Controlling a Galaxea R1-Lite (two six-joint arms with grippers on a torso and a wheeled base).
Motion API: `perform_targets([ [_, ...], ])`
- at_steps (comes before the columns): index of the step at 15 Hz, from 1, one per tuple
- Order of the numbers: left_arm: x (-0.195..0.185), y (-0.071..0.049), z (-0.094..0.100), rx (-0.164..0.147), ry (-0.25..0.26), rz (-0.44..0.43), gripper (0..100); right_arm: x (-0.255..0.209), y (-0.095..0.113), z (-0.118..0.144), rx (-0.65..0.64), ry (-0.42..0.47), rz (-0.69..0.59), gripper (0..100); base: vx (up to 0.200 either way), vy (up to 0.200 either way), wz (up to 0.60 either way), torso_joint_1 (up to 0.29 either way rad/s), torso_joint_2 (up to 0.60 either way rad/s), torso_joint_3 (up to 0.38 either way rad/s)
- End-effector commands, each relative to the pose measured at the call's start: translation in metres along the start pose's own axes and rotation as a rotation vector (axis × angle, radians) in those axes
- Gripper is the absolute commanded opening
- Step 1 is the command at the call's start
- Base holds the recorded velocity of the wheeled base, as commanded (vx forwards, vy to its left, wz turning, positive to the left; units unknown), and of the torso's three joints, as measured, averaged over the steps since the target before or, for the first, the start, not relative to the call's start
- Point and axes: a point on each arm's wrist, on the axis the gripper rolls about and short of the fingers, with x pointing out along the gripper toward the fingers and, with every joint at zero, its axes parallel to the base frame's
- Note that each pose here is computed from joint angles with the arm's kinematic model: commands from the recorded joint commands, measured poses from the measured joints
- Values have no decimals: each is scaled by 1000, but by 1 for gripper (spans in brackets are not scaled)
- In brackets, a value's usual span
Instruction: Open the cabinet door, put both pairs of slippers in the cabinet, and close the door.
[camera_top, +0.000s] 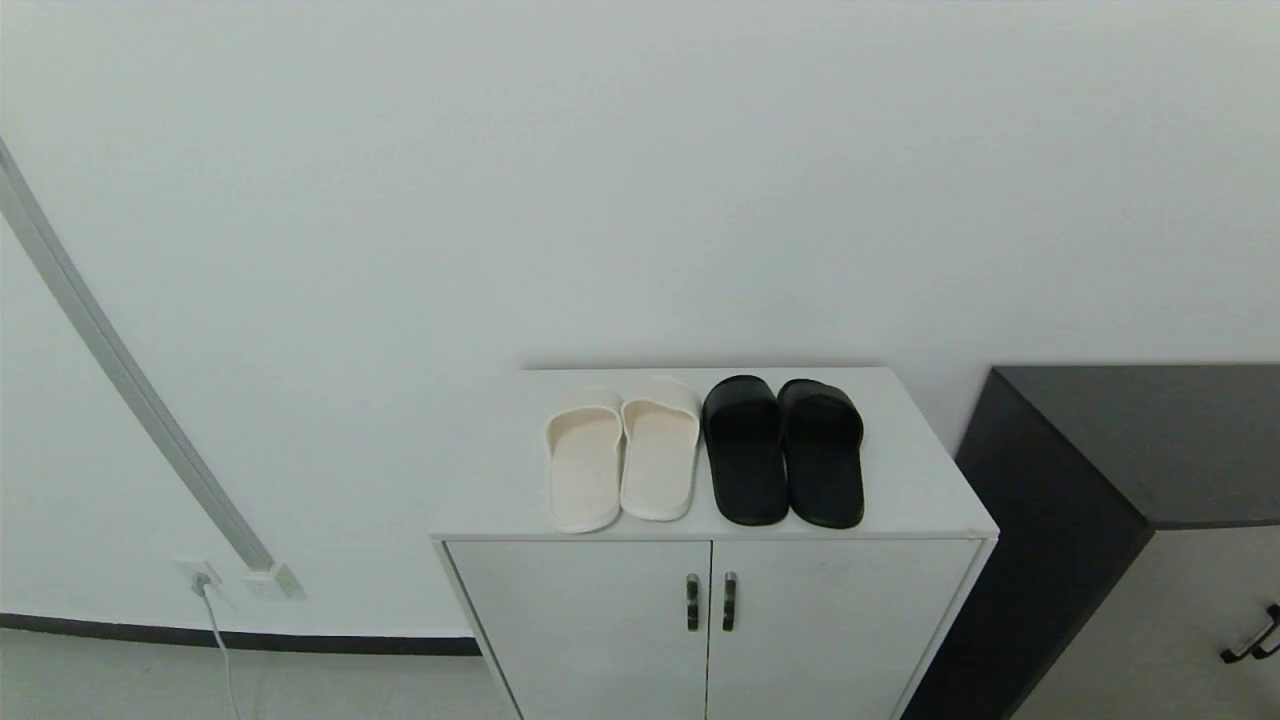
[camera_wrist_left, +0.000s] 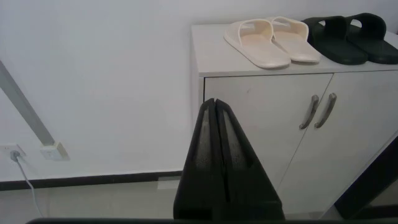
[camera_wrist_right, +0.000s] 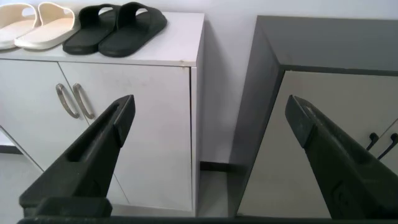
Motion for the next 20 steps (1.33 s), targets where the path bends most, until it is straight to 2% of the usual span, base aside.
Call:
perform_targets([
  [1, 0, 0, 0, 0, 0, 0, 0, 0, 0, 0, 0, 2, -1, 100, 0, 0, 0, 0, 0, 0],
  [5, 0, 0, 0, 2, -2, 0, 0, 0, 0, 0, -6, 3, 1, 100, 0, 0, 0, 0, 0, 0],
  [8, 0, 0, 0, 0, 0, 0, 0, -1, -1, 4, -20, -16, -48, 100, 0, 0, 0, 0, 0, 0],
  [9, 0, 0, 0, 0, 0, 0, 0, -6, -2, 30, 44, -76, -34, 100, 0, 0, 0, 0, 0, 0],
  [10, 0, 0, 0, 2, 0, -1, 0, -6, -4, 65, 135, -80, -9, 100, 0, 0, 0, 0, 0, 0],
  [12, 0, 0, 0, 0, 1, 0, 0, 16, -5, 67, 35, 91, 37, 100, 0, 0, 0, 0, 0, 0],
  [14, 0, 0, 0, 2, -2, -1, 0, 44, -4, 71, 73, 210, 119, 100, 0, 0, 0, 0, 0, 0],
  [20, 0, 0, 0, 2, 0, -1, 0, 120, 5, 85, 88, 282, 243, 100, 0, 0, 0, 0, 0, 0],
])
